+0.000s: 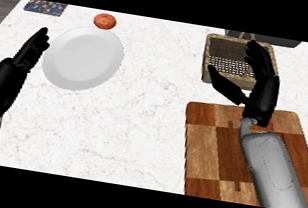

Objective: Pick the bell pepper from the cutting board and place it in the basket

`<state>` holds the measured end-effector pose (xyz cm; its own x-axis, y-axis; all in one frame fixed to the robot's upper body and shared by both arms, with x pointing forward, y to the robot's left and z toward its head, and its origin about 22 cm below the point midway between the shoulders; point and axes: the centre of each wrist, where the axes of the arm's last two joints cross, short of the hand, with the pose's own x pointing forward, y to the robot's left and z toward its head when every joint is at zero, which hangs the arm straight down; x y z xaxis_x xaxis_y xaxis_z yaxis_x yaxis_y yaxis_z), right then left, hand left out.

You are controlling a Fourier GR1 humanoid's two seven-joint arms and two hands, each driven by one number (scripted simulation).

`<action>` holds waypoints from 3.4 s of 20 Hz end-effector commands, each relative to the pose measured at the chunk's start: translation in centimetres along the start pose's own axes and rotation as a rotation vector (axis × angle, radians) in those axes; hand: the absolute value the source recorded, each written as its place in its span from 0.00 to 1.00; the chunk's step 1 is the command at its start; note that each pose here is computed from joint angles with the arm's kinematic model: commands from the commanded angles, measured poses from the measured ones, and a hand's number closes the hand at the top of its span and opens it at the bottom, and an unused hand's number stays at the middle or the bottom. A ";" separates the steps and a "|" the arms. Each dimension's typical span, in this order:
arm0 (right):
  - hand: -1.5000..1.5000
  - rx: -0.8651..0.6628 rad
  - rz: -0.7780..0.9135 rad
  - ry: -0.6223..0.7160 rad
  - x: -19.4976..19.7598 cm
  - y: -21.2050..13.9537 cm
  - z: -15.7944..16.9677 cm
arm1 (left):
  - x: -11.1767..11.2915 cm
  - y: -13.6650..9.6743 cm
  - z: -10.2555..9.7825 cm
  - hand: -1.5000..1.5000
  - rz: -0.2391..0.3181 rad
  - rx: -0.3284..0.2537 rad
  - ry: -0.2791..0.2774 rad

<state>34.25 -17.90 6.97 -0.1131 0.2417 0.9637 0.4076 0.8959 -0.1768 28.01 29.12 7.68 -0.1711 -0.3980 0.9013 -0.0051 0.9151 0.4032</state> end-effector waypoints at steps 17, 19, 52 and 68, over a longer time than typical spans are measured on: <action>0.00 0.566 1.110 0.560 10.2 -6.4 -8.2 | -1.3 0.9 0.3 0.50 -0.011 -0.018 0.017; 0.00 0.614 1.140 0.593 12.6 -7.5 -8.6 | -1.2 0.5 -0.2 0.50 -0.007 0.004 0.010; 0.00 0.693 1.180 0.850 1.4 -12.7 -1.9 | -2.1 0.8 -0.2 0.50 -0.013 -0.009 -0.009; 0.00 0.649 1.166 0.812 -2.8 -11.4 0.1 | -1.9 -0.5 -1.1 0.50 0.009 -0.018 -0.002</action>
<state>29.61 -29.78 7.73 0.5298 0.8451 0.0719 -0.5607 0.4126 -0.7179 29.03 29.04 6.96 -0.1800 -0.3987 0.8992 0.0069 0.9136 0.4065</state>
